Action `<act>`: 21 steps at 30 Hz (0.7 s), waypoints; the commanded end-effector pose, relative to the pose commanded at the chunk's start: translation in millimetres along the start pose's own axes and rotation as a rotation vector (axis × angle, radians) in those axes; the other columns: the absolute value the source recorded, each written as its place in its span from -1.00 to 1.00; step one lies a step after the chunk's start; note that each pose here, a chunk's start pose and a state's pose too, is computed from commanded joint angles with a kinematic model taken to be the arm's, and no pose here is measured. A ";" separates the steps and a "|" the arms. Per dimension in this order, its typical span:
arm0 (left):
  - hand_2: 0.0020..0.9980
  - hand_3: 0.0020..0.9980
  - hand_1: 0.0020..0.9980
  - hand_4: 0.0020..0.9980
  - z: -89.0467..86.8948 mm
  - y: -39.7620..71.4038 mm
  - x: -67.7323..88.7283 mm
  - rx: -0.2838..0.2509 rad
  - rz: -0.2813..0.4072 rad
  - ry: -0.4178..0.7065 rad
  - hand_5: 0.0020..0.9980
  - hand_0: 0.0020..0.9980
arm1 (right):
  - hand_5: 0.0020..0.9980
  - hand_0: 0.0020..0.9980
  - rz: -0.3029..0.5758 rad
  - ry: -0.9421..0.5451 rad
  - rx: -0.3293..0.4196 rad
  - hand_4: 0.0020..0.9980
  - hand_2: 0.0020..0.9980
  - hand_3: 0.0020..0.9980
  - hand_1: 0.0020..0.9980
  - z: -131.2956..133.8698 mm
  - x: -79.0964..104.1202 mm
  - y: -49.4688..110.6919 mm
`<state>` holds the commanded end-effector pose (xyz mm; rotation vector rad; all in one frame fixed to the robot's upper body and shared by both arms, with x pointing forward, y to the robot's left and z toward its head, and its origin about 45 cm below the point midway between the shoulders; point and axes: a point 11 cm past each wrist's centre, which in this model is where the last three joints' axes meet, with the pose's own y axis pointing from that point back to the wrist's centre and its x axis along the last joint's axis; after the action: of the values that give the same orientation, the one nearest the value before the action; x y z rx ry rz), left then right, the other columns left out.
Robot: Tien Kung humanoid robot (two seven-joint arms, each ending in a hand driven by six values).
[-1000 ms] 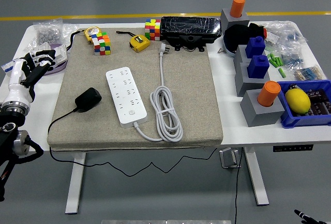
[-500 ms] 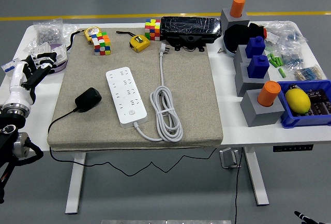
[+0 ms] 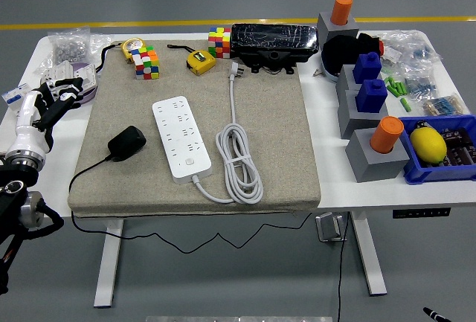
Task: Put the plug near the board,insert it into the board,press the button,pull the plug out
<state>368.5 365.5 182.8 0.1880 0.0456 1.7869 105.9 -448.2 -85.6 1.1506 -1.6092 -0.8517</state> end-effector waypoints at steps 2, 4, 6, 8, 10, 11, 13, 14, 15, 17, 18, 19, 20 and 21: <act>0.13 0.13 0.16 0.58 1.1 -0.3 -0.7 -0.002 -0.002 0.000 -0.15 0.14 | 0.11 0.31 -0.001 -0.003 0.002 0.99 0.32 0.15 0.31 -1.2 -0.2 -0.1; 0.13 0.13 0.15 0.58 1.3 -0.4 -1.0 -0.001 -0.003 0.000 -0.14 0.15 | 0.11 0.31 0.000 -0.006 0.004 0.99 0.32 0.15 0.31 -2.4 0.0 -0.1; 0.13 0.13 0.15 0.58 1.2 -0.5 -1.0 0.000 -0.004 0.000 -0.14 0.15 | 0.11 0.31 0.001 -0.008 0.005 0.99 0.32 0.15 0.31 -2.8 0.1 -0.2; 0.13 0.13 0.15 0.58 1.0 -0.4 -0.9 0.000 -0.003 0.002 -0.14 0.15 | 0.11 0.31 0.000 -0.009 0.005 0.99 0.32 0.15 0.31 -3.0 0.0 -0.2; 0.13 0.13 0.15 0.57 1.5 -0.9 -1.7 0.000 -0.005 0.002 -0.15 0.14 | 0.11 0.31 0.000 -0.012 0.005 0.99 0.32 0.15 0.31 -3.2 -0.2 -0.2; 0.13 0.13 0.15 0.57 1.9 -1.1 -2.0 -0.001 -0.005 0.003 -0.15 0.14 | 0.11 0.31 0.000 -0.012 0.005 0.99 0.32 0.15 0.31 -3.3 -0.3 -0.2; 0.13 0.13 0.15 0.57 3.0 -1.6 -3.0 -0.003 -0.008 0.004 -0.15 0.14 | 0.11 0.31 -0.001 -0.012 0.005 0.99 0.32 0.15 0.31 -3.6 -0.3 -0.2; 0.13 0.13 0.15 0.57 3.3 -1.7 -3.4 -0.003 -0.009 0.004 -0.15 0.14 | 0.11 0.31 -0.001 -0.012 0.004 0.99 0.32 0.15 0.31 -3.3 -0.5 -0.2; 0.13 0.13 0.15 0.57 3.5 -1.8 -3.7 -0.003 -0.010 0.004 -0.15 0.14 | 0.11 0.31 -0.002 -0.012 0.004 0.99 0.32 0.15 0.31 -3.0 -0.7 -0.2; 0.13 0.13 0.15 0.56 4.3 -2.0 -4.0 -0.004 -0.010 0.006 -0.17 0.14 | 0.11 0.32 -0.002 -0.011 0.004 0.99 0.32 0.15 0.31 -3.3 -0.6 -0.2; 0.13 0.13 0.15 0.56 4.4 -2.1 -4.5 -0.004 -0.011 0.006 -0.17 0.14 | 0.11 0.32 -0.002 -0.012 0.004 0.99 0.32 0.15 0.31 -3.4 -0.5 -0.2; 0.13 0.13 0.15 0.56 4.5 -2.2 -4.9 -0.004 -0.012 0.006 -0.17 0.14 | 0.11 0.32 -0.001 -0.013 0.004 0.99 0.32 0.15 0.31 -3.6 -0.4 -0.3; 0.13 0.13 0.15 0.56 4.5 -2.2 -5.3 -0.004 -0.014 0.006 -0.17 0.14 | 0.11 0.32 -0.001 -0.014 0.005 0.99 0.32 0.15 0.31 -3.7 -0.4 -0.3; 0.13 0.13 0.15 0.56 4.4 -2.3 -5.8 -0.003 -0.016 0.005 -0.17 0.14 | 0.11 0.32 -0.001 -0.015 0.006 0.99 0.32 0.15 0.31 -4.1 -0.1 -0.2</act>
<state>372.5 360.1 186.3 0.1807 0.0474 1.7717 109.9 -448.2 -84.6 1.1514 -1.6241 -0.8584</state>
